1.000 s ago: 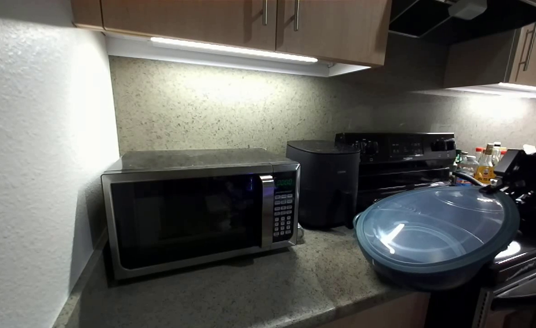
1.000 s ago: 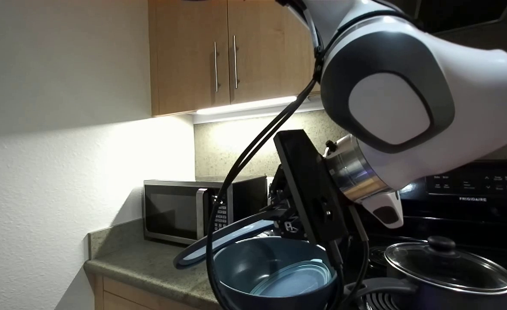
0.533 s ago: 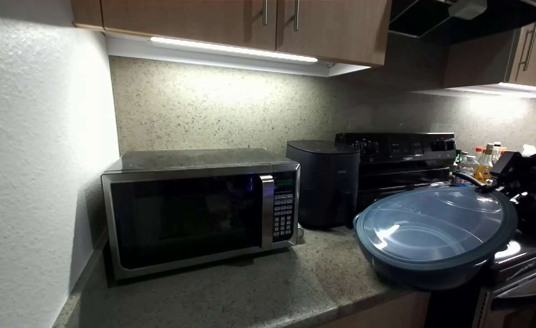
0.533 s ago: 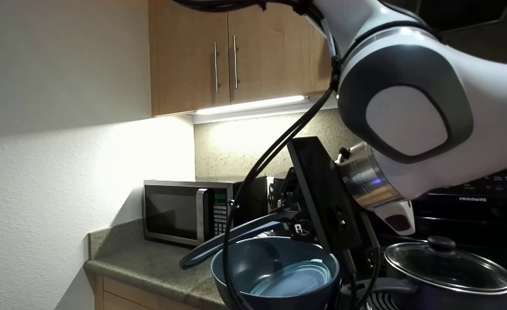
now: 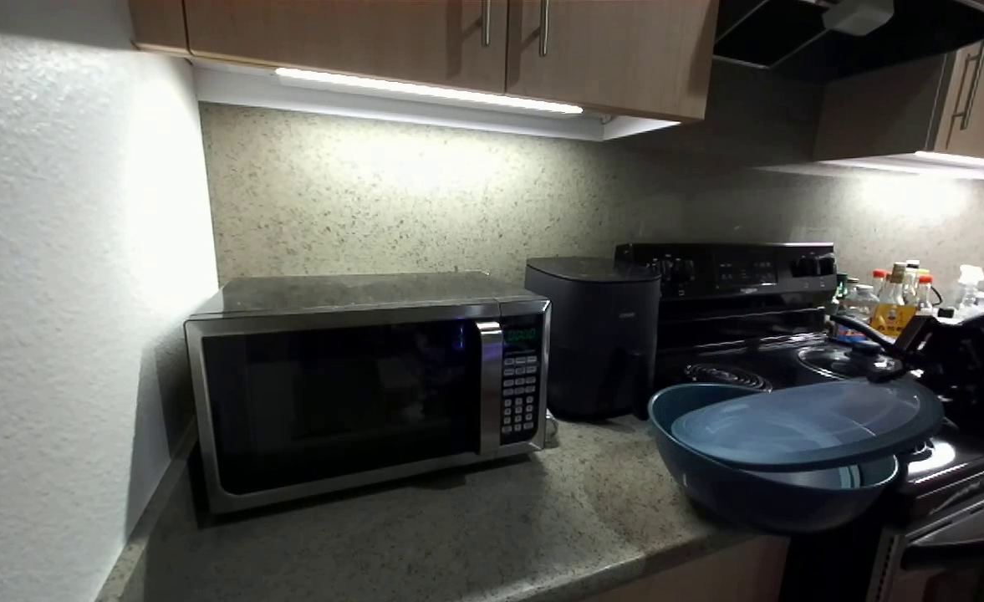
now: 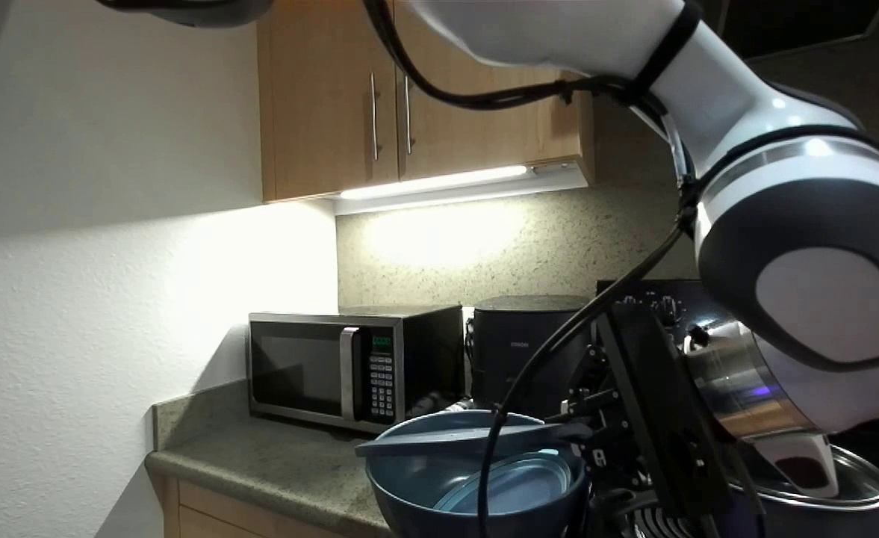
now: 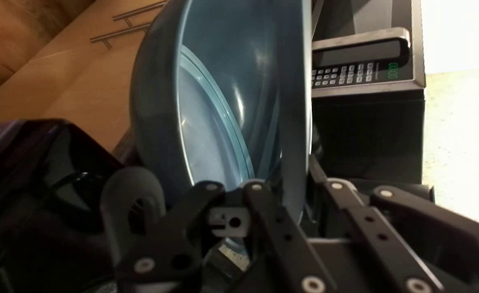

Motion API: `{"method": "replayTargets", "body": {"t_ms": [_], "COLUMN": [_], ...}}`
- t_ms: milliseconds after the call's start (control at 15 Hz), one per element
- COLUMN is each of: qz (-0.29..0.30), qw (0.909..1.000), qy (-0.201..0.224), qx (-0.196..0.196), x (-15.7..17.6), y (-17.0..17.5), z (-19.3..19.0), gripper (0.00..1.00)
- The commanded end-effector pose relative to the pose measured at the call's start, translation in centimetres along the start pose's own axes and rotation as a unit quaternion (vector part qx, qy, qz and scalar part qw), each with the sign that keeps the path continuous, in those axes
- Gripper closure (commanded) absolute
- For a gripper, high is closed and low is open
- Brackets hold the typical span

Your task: Pick up the lid from the microwave and put it on the bowl

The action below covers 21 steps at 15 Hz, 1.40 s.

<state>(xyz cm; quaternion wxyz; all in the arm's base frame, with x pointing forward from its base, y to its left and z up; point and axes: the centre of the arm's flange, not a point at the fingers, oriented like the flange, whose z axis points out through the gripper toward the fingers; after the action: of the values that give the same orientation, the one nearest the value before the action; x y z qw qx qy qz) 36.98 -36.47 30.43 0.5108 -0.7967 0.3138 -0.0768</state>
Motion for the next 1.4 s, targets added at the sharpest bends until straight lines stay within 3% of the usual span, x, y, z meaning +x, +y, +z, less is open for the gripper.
{"method": "replayTargets", "body": {"t_ms": [0,67,133,267,800,933,1067,1333], "qz": [0.038,0.039,0.042,0.043,0.074,0.069,0.051,-0.006], "qw": [0.9993,0.9992,0.9991,0.999,0.9961,0.9963,0.9976,1.0], "qy": [-0.002,0.002,-0.002,-0.003,0.006,0.01,0.006,-0.002], "qx": [-0.002,-0.007,-0.008,-0.01,-0.048,-0.05,-0.046,-0.006], "x": [3.6,4.0,4.4,5.0,5.4,4.9,4.1,1.6], "y": [0.8,0.8,0.6,0.0,-1.8,-3.3,-5.3,-10.0], "z": [0.6,0.9,1.2,1.6,1.1,0.9,1.4,0.8], "gripper": [0.97,0.97,0.64,0.58,0.06,0.0,0.0,0.0]}}
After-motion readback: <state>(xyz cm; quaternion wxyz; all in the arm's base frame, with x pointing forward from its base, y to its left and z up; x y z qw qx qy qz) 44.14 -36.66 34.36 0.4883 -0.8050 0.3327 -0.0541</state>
